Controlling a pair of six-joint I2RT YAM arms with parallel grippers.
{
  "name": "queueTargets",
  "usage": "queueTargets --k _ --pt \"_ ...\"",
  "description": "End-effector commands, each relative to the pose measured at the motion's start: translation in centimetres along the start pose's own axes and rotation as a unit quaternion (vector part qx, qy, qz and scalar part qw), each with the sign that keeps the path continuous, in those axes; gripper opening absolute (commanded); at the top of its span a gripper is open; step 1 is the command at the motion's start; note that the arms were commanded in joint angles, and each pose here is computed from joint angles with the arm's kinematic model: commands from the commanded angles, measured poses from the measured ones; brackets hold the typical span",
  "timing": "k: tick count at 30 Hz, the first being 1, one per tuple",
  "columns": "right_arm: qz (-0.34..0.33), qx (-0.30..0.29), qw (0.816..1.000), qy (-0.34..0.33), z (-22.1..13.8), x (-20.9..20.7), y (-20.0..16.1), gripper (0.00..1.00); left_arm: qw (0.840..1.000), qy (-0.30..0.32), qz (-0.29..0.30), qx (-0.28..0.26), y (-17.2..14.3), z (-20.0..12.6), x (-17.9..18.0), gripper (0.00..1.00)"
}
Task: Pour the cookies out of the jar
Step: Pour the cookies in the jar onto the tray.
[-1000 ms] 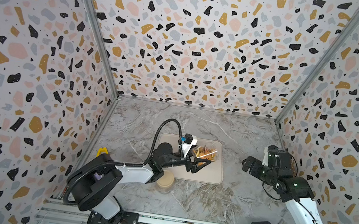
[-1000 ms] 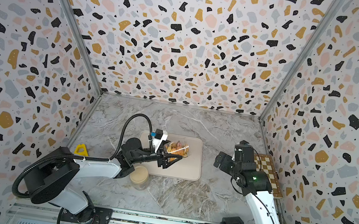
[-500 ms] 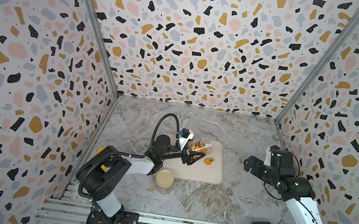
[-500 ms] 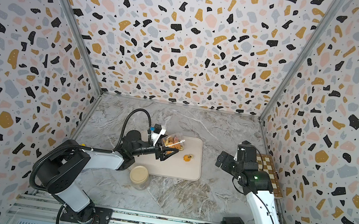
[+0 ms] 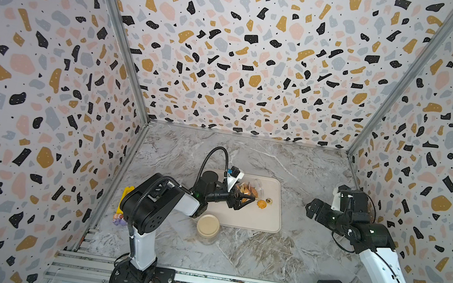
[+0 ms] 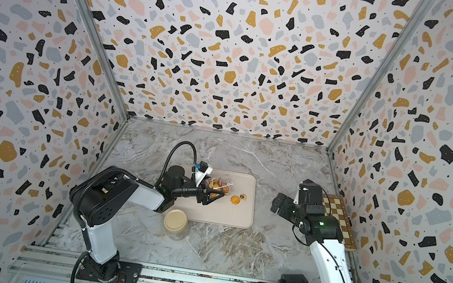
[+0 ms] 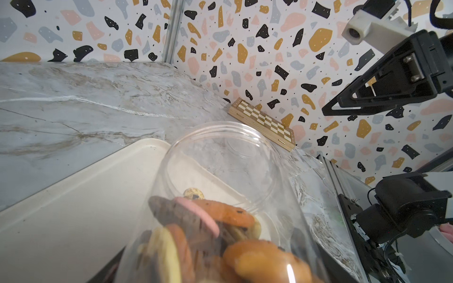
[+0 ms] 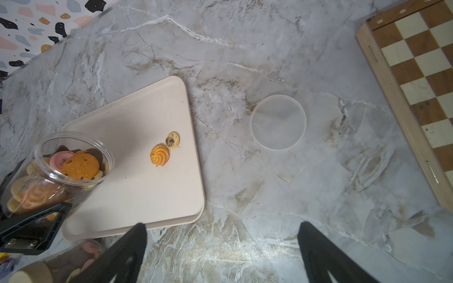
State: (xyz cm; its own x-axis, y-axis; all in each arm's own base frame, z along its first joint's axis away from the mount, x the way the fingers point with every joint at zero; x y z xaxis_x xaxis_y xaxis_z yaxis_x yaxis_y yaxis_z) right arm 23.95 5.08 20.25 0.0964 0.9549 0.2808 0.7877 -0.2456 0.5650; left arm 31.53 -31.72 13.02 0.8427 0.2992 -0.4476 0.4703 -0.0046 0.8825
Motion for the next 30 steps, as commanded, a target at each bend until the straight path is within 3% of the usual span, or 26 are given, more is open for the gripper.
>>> queueTargets --k 1,30 --pt "-0.001 -0.005 1.000 0.006 -0.4 0.2 0.4 0.98 0.998 -0.017 0.062 -0.015 2.3 0.3 -0.7 0.00" --pt "0.003 -0.010 1.000 0.005 -0.8 -0.2 1.1 0.98 0.998 -0.002 0.003 0.055 -1.5 2.2 2.1 0.00"
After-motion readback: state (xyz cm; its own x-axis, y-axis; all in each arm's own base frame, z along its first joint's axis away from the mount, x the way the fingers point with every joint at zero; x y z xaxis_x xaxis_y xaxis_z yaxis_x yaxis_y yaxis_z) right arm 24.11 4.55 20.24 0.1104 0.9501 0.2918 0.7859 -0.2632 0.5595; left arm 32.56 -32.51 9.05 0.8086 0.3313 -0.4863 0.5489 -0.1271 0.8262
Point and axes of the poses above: each gripper's point midway between its finger pads, its own z axis out along the fingers, its own x axis along the line the jaws close on, y = z × x, the point moved 1 cm from there along -z, back along the fingers, and after that the axes turned 4 degrees about -z, right-handed, at the moved point
